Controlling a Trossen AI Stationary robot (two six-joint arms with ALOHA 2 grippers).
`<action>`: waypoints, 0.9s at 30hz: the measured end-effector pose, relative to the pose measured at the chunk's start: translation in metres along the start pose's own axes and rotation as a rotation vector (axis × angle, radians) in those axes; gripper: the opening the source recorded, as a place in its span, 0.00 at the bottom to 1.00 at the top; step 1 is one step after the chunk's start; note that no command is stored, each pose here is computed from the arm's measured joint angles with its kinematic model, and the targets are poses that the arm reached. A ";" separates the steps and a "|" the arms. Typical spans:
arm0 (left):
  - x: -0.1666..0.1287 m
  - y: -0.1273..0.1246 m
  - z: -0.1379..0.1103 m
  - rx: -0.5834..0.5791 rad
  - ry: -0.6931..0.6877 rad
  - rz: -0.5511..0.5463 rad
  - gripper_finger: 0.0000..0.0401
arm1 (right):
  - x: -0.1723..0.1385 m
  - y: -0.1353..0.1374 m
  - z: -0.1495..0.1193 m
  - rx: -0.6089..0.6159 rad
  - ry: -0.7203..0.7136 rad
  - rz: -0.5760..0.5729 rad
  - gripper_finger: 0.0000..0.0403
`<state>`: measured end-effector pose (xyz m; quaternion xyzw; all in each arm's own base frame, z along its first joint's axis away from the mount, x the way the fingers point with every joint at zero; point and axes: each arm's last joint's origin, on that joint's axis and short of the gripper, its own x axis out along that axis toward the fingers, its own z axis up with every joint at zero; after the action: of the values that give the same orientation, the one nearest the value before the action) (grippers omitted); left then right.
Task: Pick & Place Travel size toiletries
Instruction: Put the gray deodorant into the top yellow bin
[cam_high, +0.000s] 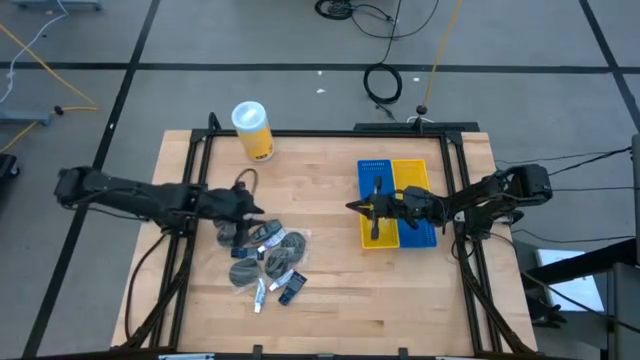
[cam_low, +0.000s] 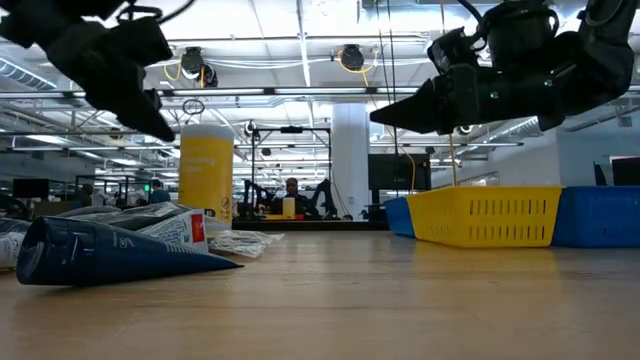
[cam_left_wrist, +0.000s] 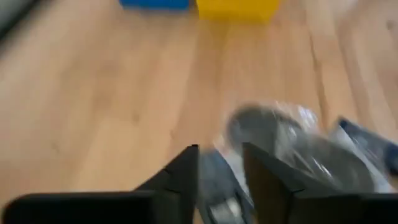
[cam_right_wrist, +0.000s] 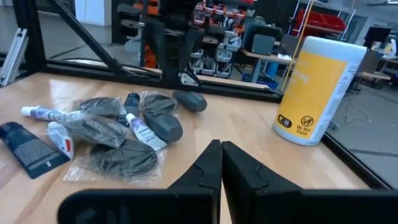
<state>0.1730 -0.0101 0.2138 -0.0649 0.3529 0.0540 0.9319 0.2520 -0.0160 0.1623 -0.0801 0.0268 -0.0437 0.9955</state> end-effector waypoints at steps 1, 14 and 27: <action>0.001 -0.002 0.000 -0.021 0.050 -0.011 0.43 | 0.000 0.000 0.000 0.000 -0.003 0.000 0.00; 0.057 -0.019 -0.037 -0.263 0.321 0.196 0.77 | 0.000 0.003 0.000 0.077 0.003 0.018 0.00; 0.108 -0.021 -0.032 -0.146 0.166 0.149 0.50 | -0.002 0.024 0.004 0.045 -0.009 0.103 0.00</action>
<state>0.2358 -0.0302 0.1198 -0.1102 0.4280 0.1432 0.8856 0.2524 0.0086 0.1619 -0.0561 0.0256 0.0073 0.9981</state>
